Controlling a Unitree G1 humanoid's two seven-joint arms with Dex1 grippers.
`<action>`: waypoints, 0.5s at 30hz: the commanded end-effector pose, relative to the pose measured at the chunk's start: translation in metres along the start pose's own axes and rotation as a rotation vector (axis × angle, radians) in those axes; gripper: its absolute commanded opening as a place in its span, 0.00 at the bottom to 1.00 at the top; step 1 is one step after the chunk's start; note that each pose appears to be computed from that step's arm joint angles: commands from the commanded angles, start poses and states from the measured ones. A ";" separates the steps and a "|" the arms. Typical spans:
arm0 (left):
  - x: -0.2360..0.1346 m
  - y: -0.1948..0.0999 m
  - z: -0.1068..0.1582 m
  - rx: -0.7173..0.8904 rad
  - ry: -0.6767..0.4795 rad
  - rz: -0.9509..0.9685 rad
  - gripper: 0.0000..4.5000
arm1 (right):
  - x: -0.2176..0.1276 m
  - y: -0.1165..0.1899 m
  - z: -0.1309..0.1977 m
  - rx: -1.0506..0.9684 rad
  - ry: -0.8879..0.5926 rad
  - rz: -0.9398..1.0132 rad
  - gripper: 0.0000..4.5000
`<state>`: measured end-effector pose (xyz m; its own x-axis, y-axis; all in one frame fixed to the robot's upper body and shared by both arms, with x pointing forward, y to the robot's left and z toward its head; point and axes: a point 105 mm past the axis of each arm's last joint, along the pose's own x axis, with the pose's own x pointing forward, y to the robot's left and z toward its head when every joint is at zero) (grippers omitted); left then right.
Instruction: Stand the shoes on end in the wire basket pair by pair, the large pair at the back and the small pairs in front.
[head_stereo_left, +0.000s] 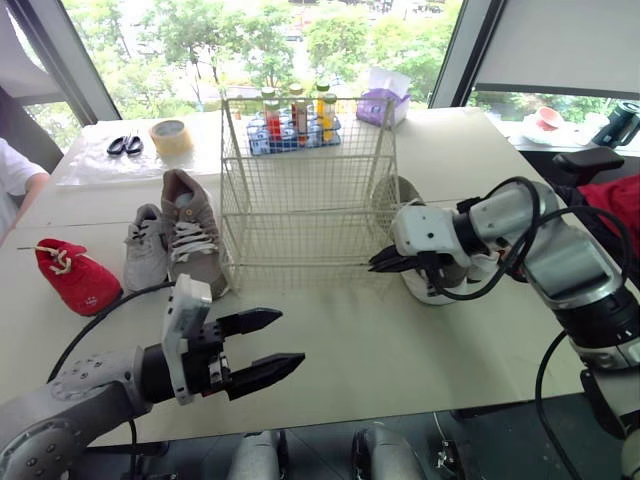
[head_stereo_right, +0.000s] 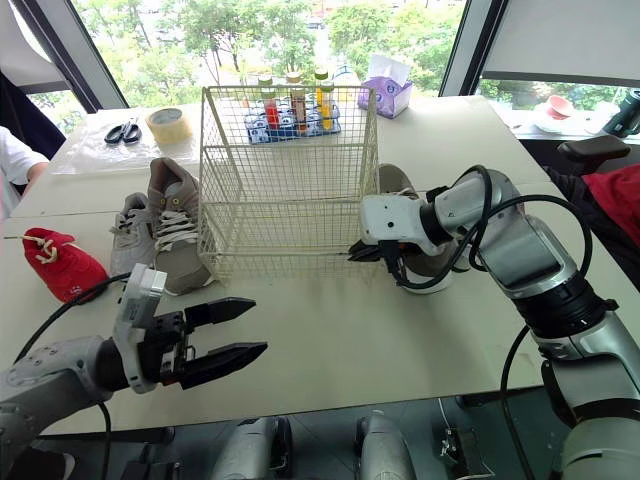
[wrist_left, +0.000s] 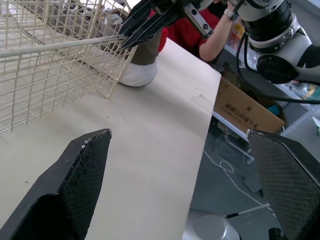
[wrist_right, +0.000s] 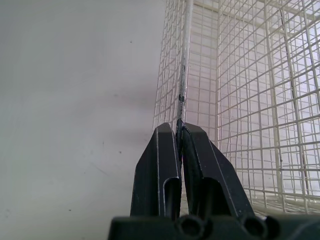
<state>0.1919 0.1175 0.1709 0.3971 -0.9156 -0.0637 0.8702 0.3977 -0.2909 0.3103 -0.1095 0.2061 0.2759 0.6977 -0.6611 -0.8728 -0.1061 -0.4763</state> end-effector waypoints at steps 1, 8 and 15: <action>0.001 -0.003 0.002 0.014 -0.013 -0.019 1.00 | -0.005 -0.005 0.000 0.036 -0.034 -0.029 0.04; 0.000 -0.005 0.004 -0.030 -0.052 -0.026 1.00 | -0.043 -0.023 0.033 0.152 -0.261 -0.196 0.54; 0.009 -0.004 0.015 0.001 -0.147 0.020 1.00 | -0.121 -0.042 0.023 0.466 -0.464 -0.624 0.81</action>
<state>0.1994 0.1143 0.1791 0.4605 -0.8863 0.0482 0.8456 0.4216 -0.3274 0.3074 -0.1585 0.3145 0.5896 0.8043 -0.0738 -0.7713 0.5336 -0.3468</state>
